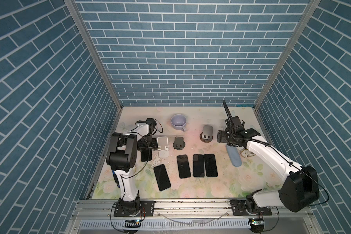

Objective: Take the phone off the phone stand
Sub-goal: 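Lift the black phone off the white stand with the left gripper, then lay the black phone flat on the table and open the left gripper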

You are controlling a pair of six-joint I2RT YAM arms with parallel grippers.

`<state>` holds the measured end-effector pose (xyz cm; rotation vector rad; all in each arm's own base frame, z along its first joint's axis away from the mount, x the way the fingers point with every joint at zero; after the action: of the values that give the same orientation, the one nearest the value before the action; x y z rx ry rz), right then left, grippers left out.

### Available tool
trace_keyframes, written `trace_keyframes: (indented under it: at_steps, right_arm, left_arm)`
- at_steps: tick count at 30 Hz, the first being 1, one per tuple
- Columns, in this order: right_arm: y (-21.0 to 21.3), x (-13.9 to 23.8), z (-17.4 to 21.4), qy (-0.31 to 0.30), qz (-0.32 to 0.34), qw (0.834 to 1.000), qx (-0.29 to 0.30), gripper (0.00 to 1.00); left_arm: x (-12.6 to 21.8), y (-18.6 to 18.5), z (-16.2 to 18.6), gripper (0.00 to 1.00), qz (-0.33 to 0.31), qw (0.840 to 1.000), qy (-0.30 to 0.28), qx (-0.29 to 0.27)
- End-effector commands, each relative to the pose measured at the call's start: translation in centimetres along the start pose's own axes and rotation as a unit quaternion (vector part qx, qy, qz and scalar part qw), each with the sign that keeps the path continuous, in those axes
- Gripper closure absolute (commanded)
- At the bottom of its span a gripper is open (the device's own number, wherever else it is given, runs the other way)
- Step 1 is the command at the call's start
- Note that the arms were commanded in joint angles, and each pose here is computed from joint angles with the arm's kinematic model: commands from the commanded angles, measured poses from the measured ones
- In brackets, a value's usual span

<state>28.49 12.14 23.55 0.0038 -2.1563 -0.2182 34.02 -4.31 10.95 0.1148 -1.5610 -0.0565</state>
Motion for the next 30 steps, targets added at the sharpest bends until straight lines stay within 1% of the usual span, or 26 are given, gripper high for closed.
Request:
trace_keyframes:
  at_steps: [1,9,17,22,26,27,30]
  right_arm:
    - [-0.6,0.6,0.3,-0.001,0.012,1.000,0.008,0.09]
    - [-0.3,0.5,-0.1,-0.001,0.010,1.000,0.009,0.09]
    - [-0.3,0.6,-0.4,-0.007,0.018,1.000,0.015,0.09]
    - [-0.5,1.0,-0.9,-0.023,0.034,0.999,0.032,0.08]
    - [-1.1,1.6,-1.6,-0.058,0.063,0.995,0.054,0.04]
    - [-1.4,1.8,-1.8,-0.070,0.073,0.993,0.060,0.02]
    - [-2.6,1.9,-2.1,-0.102,0.090,0.988,0.073,0.02]
  left_arm:
    - [0.1,-0.4,-0.1,0.16,0.026,0.999,-0.024,0.002]
    - [3.1,0.3,0.1,0.15,0.009,0.996,-0.086,-0.004]
    - [4.9,1.4,1.3,0.14,-0.023,0.993,-0.113,0.007]
    - [6.1,1.8,2.2,0.13,-0.025,0.990,-0.139,0.022]
    - [8.0,2.1,3.0,0.12,-0.009,0.981,-0.192,0.032]
    - [8.6,2.2,3.3,0.11,-0.004,0.977,-0.212,0.036]
    - [10.2,2.6,4.3,0.08,0.006,0.961,-0.272,0.044]
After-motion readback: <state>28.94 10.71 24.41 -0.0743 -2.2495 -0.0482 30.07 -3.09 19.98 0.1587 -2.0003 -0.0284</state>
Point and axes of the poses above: each gripper's point midway between its finger pads, its own x axis back along the fingers, its own y axis along the line the jaws close on, z = x × y, the point moved 9 cm from there along x, back along the fingers, and after that the axes turned 5 degrees about -x, right-handed, at the moved point
